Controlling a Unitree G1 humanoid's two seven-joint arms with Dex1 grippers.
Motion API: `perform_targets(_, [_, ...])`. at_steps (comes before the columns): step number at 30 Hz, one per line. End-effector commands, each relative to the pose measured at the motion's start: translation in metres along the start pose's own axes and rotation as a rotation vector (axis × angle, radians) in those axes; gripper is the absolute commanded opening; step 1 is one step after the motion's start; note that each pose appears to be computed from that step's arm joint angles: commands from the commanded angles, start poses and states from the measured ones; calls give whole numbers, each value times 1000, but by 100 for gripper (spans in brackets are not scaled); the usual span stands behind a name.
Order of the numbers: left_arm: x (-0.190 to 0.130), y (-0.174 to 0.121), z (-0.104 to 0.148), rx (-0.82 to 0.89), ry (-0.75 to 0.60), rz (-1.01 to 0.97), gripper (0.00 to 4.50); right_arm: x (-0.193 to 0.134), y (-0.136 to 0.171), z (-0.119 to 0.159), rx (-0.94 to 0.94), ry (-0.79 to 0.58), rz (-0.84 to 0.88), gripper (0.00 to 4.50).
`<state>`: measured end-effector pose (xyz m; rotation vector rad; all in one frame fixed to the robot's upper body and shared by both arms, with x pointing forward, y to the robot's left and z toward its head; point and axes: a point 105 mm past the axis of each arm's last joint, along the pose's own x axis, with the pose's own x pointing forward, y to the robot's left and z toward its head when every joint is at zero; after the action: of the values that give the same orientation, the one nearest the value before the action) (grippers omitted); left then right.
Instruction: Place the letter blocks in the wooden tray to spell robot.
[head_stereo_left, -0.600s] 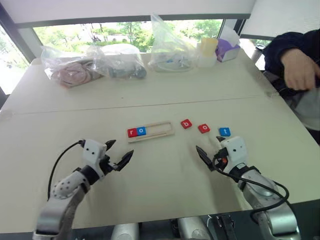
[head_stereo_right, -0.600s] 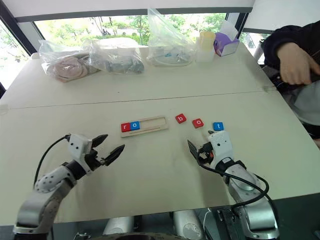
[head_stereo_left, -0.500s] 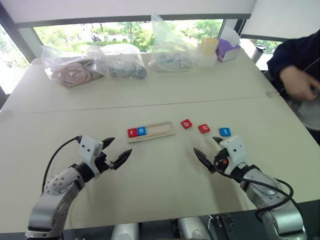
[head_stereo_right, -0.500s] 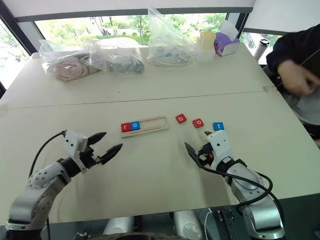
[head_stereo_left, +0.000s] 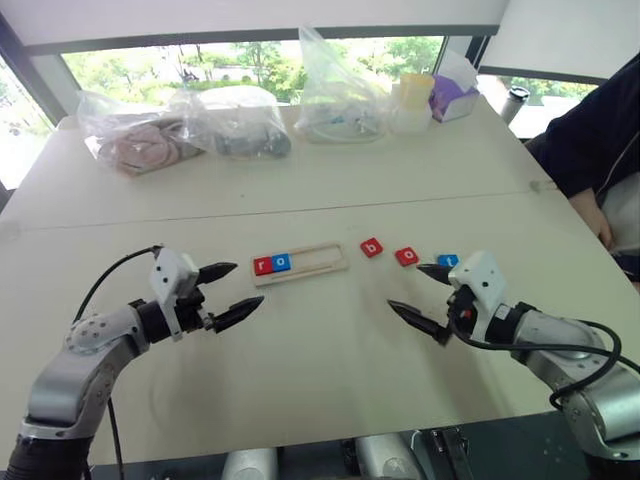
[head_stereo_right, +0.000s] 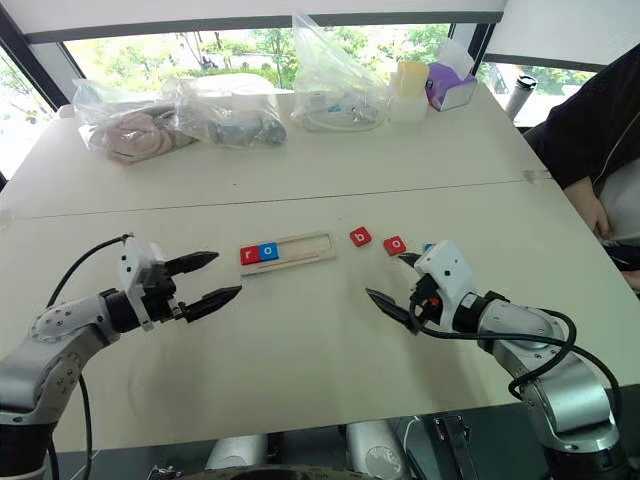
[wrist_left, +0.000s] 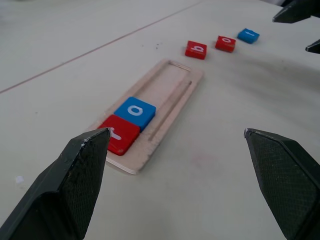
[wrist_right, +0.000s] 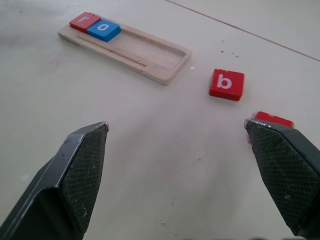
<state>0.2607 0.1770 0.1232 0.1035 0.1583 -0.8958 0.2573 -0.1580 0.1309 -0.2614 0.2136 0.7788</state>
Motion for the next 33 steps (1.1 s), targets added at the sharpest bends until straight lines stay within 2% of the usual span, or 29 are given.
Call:
perform_targets(1, [-2,-6,6,30,8,-50,450,-3,2,12,-38,-19,25,448])
perform_targets(8, [-5,2,9,76,50,-88,450,-3,2,19,-52,-22,52,448])
perform_targets(16, [2,31,16,174,120,-174,450,-1,-3,28,-102,-21,63,448])
perform_targets(20, [15,48,15,284,181,-255,450,-1,-6,32,-119,-23,59,448])
perform_targets(25, [41,73,20,309,215,-330,450,2,0,36,-145,-32,59,448])
perform_targets(33, [66,85,14,306,261,-386,450,3,4,36,-149,-48,14,448])
